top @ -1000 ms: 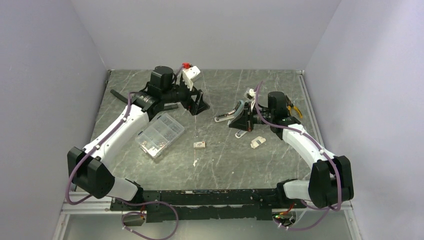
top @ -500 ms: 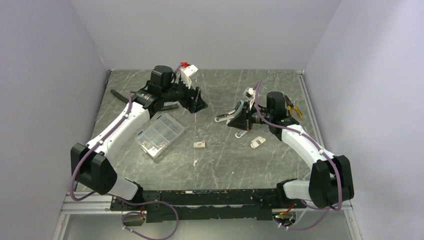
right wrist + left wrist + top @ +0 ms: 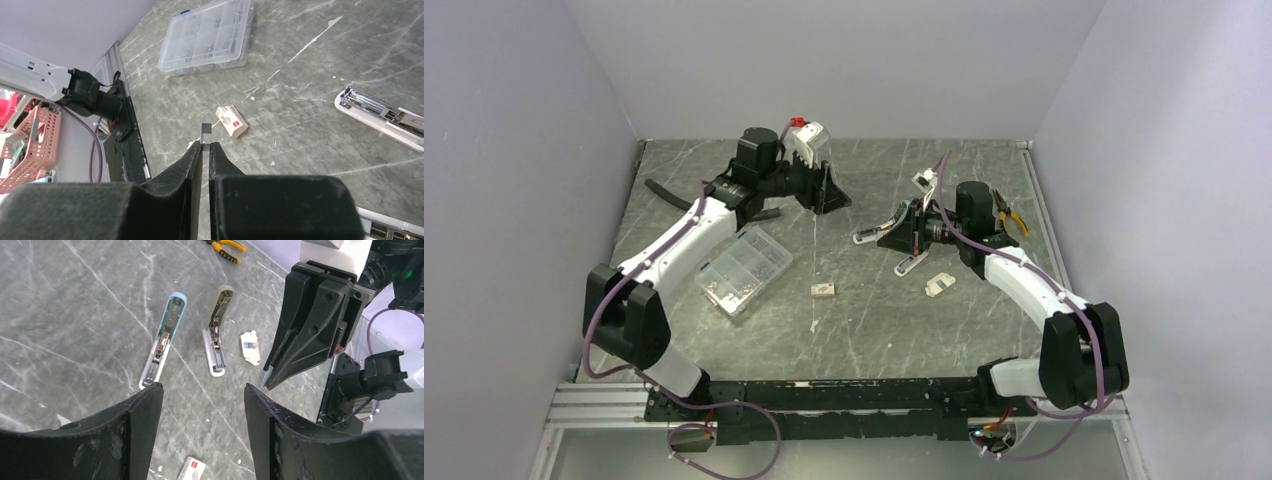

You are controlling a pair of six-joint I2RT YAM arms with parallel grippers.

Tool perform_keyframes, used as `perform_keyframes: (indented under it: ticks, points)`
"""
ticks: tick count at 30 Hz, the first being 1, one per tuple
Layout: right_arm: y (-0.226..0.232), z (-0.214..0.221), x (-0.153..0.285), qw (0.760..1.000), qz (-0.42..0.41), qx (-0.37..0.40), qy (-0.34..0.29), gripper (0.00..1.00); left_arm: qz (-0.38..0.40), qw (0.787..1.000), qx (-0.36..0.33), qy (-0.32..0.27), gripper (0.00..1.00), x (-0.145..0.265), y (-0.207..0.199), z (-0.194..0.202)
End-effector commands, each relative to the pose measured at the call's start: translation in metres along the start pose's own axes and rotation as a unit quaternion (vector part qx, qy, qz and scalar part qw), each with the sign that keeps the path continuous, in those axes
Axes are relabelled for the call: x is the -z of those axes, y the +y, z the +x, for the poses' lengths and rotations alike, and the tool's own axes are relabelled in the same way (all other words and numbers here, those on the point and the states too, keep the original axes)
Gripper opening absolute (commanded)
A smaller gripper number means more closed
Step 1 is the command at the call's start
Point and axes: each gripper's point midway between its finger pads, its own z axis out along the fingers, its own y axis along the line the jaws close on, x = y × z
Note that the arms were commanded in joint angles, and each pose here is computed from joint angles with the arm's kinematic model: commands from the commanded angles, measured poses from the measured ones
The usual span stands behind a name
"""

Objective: Load the staples into the stapler
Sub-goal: Pick up the staple from the staple box.

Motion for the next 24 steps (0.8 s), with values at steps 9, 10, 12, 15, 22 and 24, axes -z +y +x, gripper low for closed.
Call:
perform_keyframes:
  ticks: [9, 10, 12, 15, 22, 24]
  points:
    - [0.005, -0.011, -0.002, 0.999, -0.029, 0.003, -0.023, 0.0, 0.115, 0.992, 0.052, 0.02, 0.58, -0.031, -0.047, 0.026]
    - [0.006, -0.012, 0.0, 0.999, -0.031, 0.0, -0.026, 0.0, 0.128, 0.99, 0.048, 0.015, 0.58, -0.03, -0.051, 0.028]
    - [0.008, -0.012, 0.001, 0.999, -0.039, 0.0, -0.03, 0.0, 0.148, 0.988, 0.037, 0.008, 0.57, -0.029, -0.055, 0.032]
    - [0.011, -0.01, 0.0, 0.998, -0.055, 0.003, -0.027, 0.0, 0.159, 0.986, 0.039, 0.01, 0.57, -0.032, -0.056, 0.04]
    - [0.013, -0.003, -0.001, 0.997, -0.078, 0.005, -0.014, 0.0, 0.184, 0.981, 0.067, 0.012, 0.58, -0.04, -0.064, 0.038]
    - [0.013, 0.0, -0.002, 0.997, -0.083, 0.003, -0.009, 0.0, 0.194, 0.978, 0.072, 0.013, 0.58, -0.042, -0.068, 0.039]
